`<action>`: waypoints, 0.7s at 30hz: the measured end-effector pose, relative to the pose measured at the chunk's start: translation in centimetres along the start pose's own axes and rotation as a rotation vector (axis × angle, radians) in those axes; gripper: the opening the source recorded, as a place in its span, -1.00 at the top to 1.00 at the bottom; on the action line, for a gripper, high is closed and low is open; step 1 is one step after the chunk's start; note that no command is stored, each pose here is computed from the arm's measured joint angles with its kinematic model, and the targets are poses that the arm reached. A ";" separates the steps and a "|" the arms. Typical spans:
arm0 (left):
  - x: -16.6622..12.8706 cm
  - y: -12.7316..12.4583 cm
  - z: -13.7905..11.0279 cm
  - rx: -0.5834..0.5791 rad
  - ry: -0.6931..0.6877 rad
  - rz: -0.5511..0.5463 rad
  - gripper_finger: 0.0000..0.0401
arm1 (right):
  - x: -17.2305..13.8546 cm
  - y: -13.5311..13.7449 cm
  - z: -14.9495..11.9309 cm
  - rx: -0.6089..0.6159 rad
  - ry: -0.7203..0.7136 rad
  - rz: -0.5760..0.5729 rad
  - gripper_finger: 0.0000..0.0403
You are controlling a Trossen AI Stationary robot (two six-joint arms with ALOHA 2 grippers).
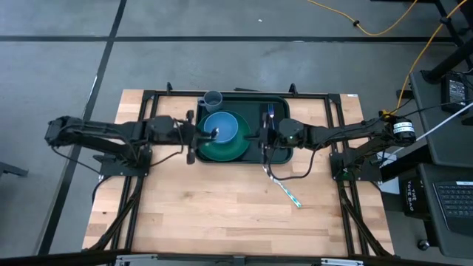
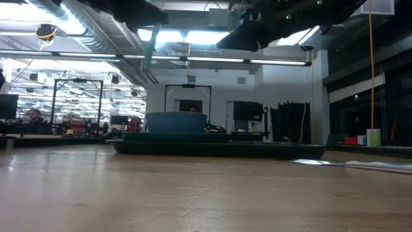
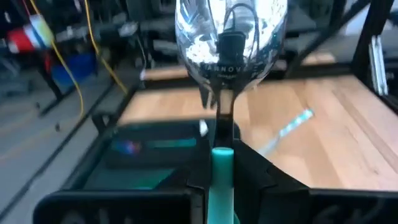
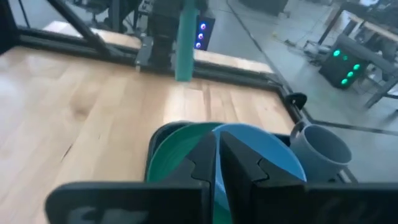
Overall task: Set up tray
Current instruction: Put the light blue spoon on the black table napkin to the left of the blue fork
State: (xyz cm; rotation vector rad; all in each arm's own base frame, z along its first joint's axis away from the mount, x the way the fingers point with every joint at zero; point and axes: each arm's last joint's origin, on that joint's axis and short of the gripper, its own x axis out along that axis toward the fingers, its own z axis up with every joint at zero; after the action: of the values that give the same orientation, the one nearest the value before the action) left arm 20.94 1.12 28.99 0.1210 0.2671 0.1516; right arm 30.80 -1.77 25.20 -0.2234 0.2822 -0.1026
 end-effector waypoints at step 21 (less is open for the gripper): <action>6.3 5.8 -1.6 0.052 -0.269 -0.121 0.85 | -0.1 -0.8 1.5 -0.096 -0.156 -0.058 0.76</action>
State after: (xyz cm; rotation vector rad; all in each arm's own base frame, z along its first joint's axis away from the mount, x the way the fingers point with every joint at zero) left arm 25.77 8.00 26.67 0.1742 0.0100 0.0077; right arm 31.07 -2.20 26.80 -0.3329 0.1257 -0.1288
